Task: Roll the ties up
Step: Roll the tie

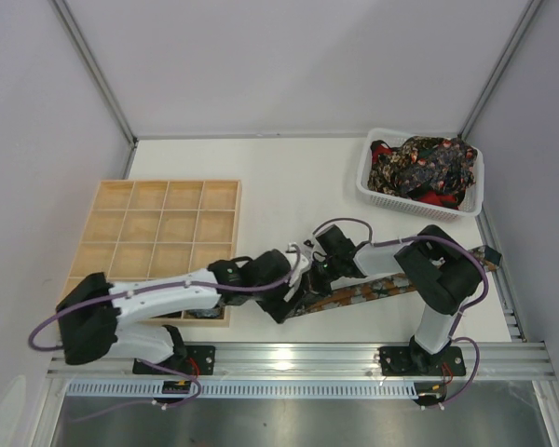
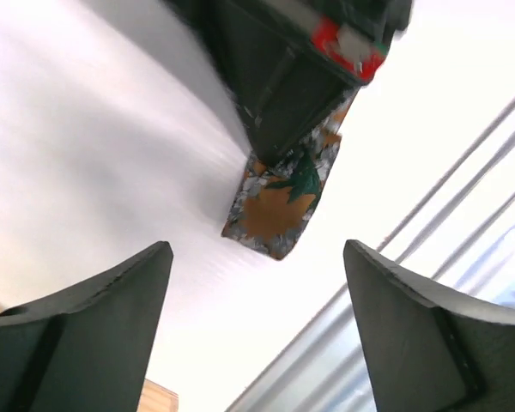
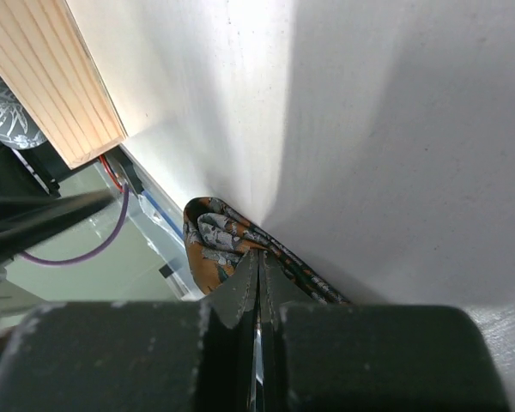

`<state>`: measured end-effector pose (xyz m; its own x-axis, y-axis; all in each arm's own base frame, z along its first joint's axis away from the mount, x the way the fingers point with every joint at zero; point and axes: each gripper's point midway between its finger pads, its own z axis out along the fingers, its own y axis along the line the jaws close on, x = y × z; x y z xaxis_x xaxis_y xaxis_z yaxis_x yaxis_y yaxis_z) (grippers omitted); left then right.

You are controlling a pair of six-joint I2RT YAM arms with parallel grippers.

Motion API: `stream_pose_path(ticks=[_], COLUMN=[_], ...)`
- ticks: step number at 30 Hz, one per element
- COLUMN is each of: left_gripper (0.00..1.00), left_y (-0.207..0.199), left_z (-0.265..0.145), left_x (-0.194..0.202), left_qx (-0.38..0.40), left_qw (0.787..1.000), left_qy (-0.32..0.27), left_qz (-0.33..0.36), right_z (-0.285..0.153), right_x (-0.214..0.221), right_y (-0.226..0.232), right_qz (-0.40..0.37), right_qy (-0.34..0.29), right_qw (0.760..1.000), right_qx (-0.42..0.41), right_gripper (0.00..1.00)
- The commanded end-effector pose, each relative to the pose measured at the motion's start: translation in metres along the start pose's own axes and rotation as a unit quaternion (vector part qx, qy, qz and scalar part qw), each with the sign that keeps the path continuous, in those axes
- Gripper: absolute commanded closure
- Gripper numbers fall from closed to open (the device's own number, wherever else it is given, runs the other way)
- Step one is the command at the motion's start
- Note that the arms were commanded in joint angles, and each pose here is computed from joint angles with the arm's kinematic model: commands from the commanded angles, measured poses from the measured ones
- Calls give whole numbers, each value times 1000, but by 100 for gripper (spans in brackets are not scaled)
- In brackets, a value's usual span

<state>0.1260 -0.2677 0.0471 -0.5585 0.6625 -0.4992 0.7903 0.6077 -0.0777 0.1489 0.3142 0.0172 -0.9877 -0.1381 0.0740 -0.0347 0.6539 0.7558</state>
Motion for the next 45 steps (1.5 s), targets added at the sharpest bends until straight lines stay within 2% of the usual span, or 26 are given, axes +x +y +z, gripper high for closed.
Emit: stream_pose_path(ticks=[1, 4, 5, 7, 8, 11, 14, 18, 27, 32, 36, 45], left_gripper=[14, 26, 39, 51, 60, 76, 84, 86, 85, 85, 85, 88], left_y=[1, 5, 5, 5, 3, -8, -20, -23, -24, -24, -17, -19], left_z=[-43, -55, -59, -60, -57, -41, -25, -13, -3, 11, 20, 29], left_x=[-30, -40, -42, -48, -48, -45, -41, -40, -40, -38, -34, -23], left_qx=[40, 72, 83, 98, 106, 136, 171, 182, 182, 180, 157, 157], left_qw=[992, 979, 973, 966, 964, 958, 949, 944, 944, 947, 951, 948], left_qy=[-81, -115, -124, -135, -132, -107, -91, -85, -77, -54, -44, -25], left_qz=[-92, -155, -177, -196, -206, -227, -250, -263, -264, -260, -265, -276], right_z=[4, 0, -1, -2, -3, -7, -12, -17, -15, -15, -17, -32], right_x=[-5, -5, -6, -5, -5, -8, -12, -17, -18, -19, -22, -32], right_y=[-28, -26, -25, -25, -25, -22, -18, -12, -9, -6, 2, 24], right_qz=[-17, -18, -21, -23, -23, -23, -26, -29, -29, -25, -29, -44], right_qy=[-17, -17, -16, -15, -14, -16, -23, -26, -17, -17, -19, -32], right_qw=[998, 998, 998, 998, 998, 998, 998, 998, 999, 999, 999, 998], right_qx=[54, 55, 54, 55, 56, 52, 48, 42, 33, 27, 19, 18], right_gripper=[100, 100, 100, 100, 100, 100, 100, 100, 100, 100, 100, 100])
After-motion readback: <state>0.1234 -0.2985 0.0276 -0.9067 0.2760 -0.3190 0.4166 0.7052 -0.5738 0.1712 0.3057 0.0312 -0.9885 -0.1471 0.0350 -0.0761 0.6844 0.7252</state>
